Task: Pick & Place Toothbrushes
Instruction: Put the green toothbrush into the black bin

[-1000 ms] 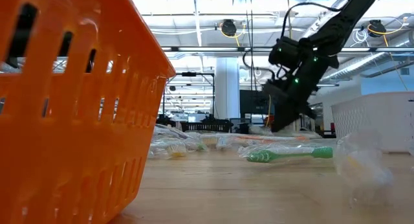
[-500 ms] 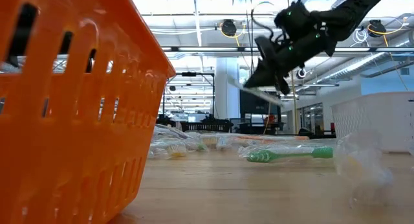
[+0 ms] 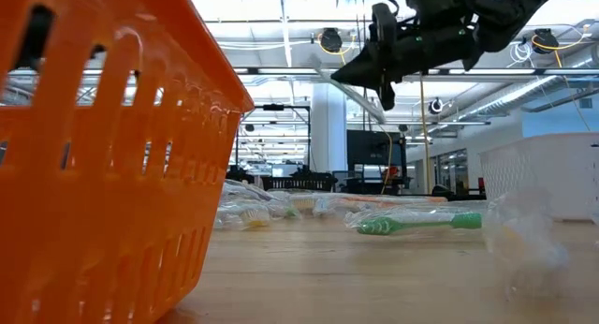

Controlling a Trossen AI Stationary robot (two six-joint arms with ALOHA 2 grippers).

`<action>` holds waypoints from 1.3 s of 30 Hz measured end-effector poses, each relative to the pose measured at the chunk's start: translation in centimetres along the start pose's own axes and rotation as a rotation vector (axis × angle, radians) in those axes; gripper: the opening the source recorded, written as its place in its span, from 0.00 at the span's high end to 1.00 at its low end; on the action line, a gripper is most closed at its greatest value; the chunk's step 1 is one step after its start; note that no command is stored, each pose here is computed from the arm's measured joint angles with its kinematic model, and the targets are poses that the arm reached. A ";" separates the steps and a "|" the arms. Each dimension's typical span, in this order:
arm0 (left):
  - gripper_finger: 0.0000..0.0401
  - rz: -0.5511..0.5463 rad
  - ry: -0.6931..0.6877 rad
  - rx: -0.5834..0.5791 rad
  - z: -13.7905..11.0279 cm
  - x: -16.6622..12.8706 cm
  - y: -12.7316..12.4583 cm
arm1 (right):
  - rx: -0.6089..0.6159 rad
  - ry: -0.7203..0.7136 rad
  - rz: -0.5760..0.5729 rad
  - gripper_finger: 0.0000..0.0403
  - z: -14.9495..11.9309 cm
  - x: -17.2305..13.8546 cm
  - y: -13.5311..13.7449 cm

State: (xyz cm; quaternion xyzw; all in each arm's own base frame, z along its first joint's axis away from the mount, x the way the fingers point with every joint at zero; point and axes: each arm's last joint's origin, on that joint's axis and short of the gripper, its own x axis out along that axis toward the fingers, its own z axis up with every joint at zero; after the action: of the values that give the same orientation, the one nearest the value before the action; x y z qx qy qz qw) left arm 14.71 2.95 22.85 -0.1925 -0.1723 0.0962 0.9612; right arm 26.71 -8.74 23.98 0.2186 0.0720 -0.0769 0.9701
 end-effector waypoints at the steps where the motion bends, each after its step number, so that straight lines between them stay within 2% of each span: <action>1: 0.99 -0.003 0.016 0.015 0.1 0.6 -0.2 | -0.011 -0.004 0.007 1.00 0.1 0.0 0.2; 9: 0.99 0.015 0.142 0.063 -0.7 6.0 -0.9 | -0.092 -0.049 0.087 1.00 0.5 -0.5 2.3; 16: 0.98 -0.096 0.222 0.083 -1.3 10.5 -1.6 | -0.162 -0.060 0.140 1.00 1.0 -1.8 4.2; 20: 0.92 -0.136 0.231 0.118 -1.4 12.3 -2.2 | -0.191 -0.051 0.142 1.00 1.0 -2.4 4.5; 26: 0.76 -0.179 0.228 0.131 -1.3 13.4 -3.1 | -0.193 -0.052 0.140 1.00 1.2 -2.6 4.6; 30: 0.68 -0.160 0.212 0.132 -1.1 13.5 -3.3 | -0.197 -0.061 0.125 1.00 1.2 -2.6 4.6; 33: 0.65 -0.135 0.199 0.133 -1.1 13.5 -3.3 | -0.217 -0.087 0.107 1.00 1.2 -2.5 4.9; 39: 0.63 -0.119 0.196 0.115 -2.4 14.1 -2.9 | -0.245 -0.133 0.152 1.00 1.3 -2.3 5.7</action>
State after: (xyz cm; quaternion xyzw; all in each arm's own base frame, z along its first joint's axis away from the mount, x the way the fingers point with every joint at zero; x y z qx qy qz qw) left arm 28.92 3.04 26.09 -0.1351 -0.0829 0.0297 0.9869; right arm 25.60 -3.93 27.93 0.0977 -0.0003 -0.0083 0.9952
